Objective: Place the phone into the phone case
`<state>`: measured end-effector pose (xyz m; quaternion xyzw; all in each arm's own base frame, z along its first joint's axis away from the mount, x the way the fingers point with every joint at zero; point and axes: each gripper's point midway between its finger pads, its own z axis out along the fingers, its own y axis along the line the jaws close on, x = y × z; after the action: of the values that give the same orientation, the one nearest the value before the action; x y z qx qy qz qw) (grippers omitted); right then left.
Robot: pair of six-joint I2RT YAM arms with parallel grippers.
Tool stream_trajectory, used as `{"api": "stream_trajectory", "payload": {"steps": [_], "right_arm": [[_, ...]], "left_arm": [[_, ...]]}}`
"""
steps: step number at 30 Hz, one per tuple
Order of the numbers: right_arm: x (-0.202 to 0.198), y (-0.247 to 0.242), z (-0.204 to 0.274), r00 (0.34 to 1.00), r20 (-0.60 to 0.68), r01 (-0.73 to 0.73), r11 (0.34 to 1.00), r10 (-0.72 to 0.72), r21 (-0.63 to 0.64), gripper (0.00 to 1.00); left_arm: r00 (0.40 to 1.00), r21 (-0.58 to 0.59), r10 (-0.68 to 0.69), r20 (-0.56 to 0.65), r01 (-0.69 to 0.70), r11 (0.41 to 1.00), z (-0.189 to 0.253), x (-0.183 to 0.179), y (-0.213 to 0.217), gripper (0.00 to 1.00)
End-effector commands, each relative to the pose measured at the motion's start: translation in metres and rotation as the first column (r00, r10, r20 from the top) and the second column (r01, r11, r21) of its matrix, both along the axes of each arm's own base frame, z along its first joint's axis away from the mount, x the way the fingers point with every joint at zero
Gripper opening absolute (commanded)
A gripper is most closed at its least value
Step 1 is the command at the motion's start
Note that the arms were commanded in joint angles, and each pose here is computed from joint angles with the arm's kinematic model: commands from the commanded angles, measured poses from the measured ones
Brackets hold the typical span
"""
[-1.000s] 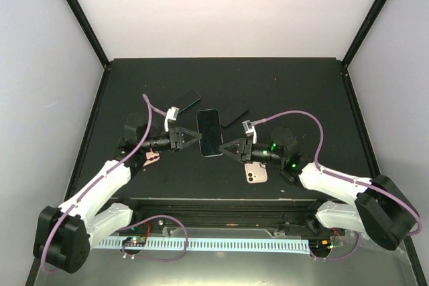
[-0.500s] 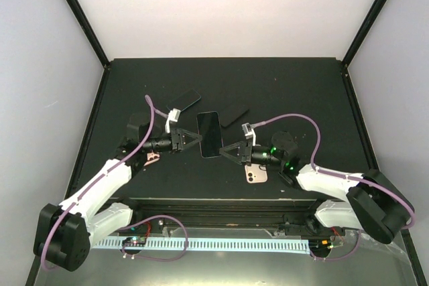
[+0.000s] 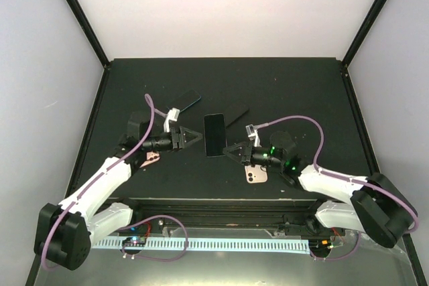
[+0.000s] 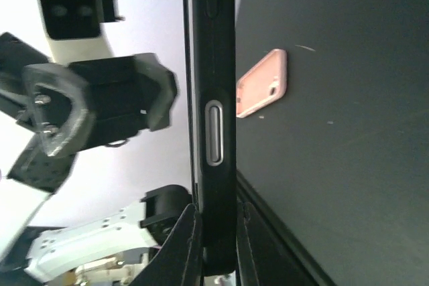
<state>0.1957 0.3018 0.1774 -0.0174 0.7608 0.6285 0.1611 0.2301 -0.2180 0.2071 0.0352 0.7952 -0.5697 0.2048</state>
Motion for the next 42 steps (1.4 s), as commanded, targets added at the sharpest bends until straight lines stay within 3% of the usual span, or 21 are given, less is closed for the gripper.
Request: {"api": "stream_trajectory", "payload": {"steps": [1,7,12,19,22,27,33,42], "right_arm": [[0.017,-0.012,0.006,0.992,0.097,0.084,0.993,-0.076,-0.080,0.01],[0.044,-0.055,-0.013,0.977,0.105,0.206,0.946,-0.185,-0.250,0.01],[0.062,-0.105,-0.031,0.955,0.093,0.295,0.882,-0.280,-0.367,0.01],[0.072,-0.157,-0.064,0.935,0.018,0.307,0.783,-0.354,-0.541,0.01],[0.075,-0.165,-0.072,0.928,-0.012,0.305,0.781,-0.371,-0.545,0.01],[0.079,-0.168,-0.079,0.926,-0.034,0.301,0.789,-0.377,-0.536,0.01],[0.085,-0.183,-0.101,0.905,-0.068,0.314,0.768,-0.419,-0.558,0.01],[0.084,-0.184,-0.108,0.915,-0.119,0.286,0.827,-0.386,-0.484,0.02]], "left_arm": [[0.998,0.049,0.036,0.045,-0.038,0.998,0.009,0.010,0.005,0.60],[0.994,0.213,0.110,-0.018,-0.104,0.971,-0.017,0.014,0.023,0.87],[0.966,0.366,0.241,-0.092,-0.192,0.911,-0.047,0.024,0.054,0.96],[0.859,0.569,0.499,-0.114,-0.356,0.741,-0.088,0.044,0.118,0.92],[0.811,0.597,0.574,-0.114,-0.406,0.692,-0.095,0.050,0.136,0.88],[0.698,0.696,0.715,-0.050,-0.489,0.526,-0.108,0.055,0.172,0.87],[0.674,0.734,0.738,-0.036,-0.484,0.477,-0.126,0.062,0.181,0.87],[0.676,0.740,0.729,-0.111,-0.433,0.515,-0.161,0.063,0.172,0.83]]}}
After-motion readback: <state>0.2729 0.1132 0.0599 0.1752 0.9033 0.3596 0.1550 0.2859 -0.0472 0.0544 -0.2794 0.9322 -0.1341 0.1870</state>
